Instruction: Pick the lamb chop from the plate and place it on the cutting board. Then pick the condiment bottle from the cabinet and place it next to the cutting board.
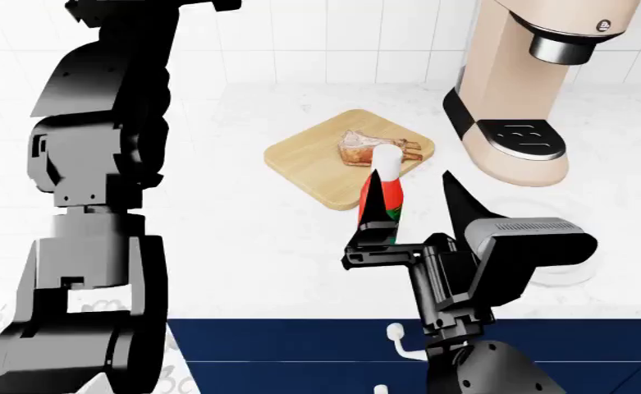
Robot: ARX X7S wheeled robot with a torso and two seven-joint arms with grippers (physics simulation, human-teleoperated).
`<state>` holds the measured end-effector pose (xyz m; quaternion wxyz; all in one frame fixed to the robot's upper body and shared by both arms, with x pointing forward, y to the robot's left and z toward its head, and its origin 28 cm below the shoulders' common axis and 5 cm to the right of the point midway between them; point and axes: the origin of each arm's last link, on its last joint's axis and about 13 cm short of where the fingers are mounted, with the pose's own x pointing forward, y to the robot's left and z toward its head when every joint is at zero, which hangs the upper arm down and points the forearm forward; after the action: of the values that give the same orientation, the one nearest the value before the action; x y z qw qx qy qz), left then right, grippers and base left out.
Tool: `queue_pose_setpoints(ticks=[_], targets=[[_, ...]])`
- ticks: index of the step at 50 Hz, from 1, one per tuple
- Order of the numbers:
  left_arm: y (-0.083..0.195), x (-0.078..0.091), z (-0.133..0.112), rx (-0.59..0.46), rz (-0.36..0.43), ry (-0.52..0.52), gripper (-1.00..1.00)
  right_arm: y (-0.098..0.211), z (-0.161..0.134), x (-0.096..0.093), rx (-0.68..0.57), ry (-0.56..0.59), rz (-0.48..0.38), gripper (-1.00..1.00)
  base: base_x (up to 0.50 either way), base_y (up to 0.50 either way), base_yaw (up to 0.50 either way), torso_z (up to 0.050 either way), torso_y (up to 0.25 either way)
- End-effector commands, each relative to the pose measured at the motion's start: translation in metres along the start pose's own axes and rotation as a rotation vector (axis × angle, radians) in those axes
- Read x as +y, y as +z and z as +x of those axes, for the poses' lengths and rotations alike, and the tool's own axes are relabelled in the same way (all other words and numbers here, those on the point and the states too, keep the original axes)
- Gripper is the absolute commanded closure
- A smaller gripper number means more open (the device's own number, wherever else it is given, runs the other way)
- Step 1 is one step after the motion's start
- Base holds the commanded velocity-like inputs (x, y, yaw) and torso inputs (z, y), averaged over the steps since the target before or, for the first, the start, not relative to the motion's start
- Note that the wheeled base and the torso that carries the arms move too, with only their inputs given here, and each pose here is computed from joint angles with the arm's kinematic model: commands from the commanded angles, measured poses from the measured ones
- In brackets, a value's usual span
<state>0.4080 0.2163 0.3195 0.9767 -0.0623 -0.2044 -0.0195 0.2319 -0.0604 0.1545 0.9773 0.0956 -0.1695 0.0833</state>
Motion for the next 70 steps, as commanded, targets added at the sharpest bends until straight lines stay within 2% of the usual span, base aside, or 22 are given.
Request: queue_pose_setpoints(ticks=[1,9,14,22,36,39,43,47,51,57,70], targets=[[0.036,-0.013,-0.043,-0.003,0.073,-0.095,-1.00,0.017,-0.009,-0.003,-0.045,-0.007,0.018,-1.00,0.00,0.00,0.00,0.000,0.000],[0.044,-0.017,-0.073,0.011,0.108,-0.150,-1.00,0.031,-0.012,-0.006,-0.074,-0.012,0.007,-1.00,0.00,0.00,0.00,0.000,0.000],[0.048,-0.016,-0.101,-0.007,0.063,-0.163,-1.00,0.040,-0.013,-0.006,-0.086,-0.010,0.012,-1.00,0.00,0.00,0.00,0.000,0.000],[0.034,-0.001,-0.149,-0.004,-0.038,-0.099,-1.00,0.051,-0.011,-0.004,-0.086,0.014,0.052,-1.00,0.00,0.00,0.00,0.000,0.000],[0.023,0.003,-0.206,-0.064,-0.039,-0.083,-1.00,0.072,-0.008,-0.006,-0.147,0.019,0.075,-1.00,0.00,0.00,0.00,0.000,0.000],[0.020,0.004,-0.215,-0.117,-0.039,-0.076,-1.00,0.075,-0.010,-0.007,-0.154,0.015,0.072,-1.00,0.00,0.00,0.00,0.000,0.000],[0.014,0.008,-0.222,-0.140,-0.027,-0.061,-1.00,0.082,-0.014,-0.005,-0.163,0.008,0.057,-1.00,0.00,0.00,0.00,0.000,0.000],[0.010,0.010,-0.226,-0.140,-0.050,-0.063,-1.00,0.092,-0.020,-0.003,-0.195,0.008,0.061,-1.00,0.00,0.00,0.00,0.000,0.000],[0.014,0.011,-0.234,-0.196,-0.068,-0.073,-1.00,0.103,-0.027,-0.002,-0.225,0.002,0.051,-1.00,0.00,0.00,0.00,0.000,0.000],[0.015,0.013,-0.240,-0.223,-0.084,-0.079,-1.00,0.109,-0.038,0.001,-0.239,-0.004,0.043,-1.00,0.00,0.00,0.00,0.000,0.000],[0.028,0.014,-0.248,-0.281,-0.119,-0.054,-1.00,0.113,-0.050,0.000,-0.247,-0.012,0.090,-1.00,0.00,0.00,0.00,0.000,0.000]])
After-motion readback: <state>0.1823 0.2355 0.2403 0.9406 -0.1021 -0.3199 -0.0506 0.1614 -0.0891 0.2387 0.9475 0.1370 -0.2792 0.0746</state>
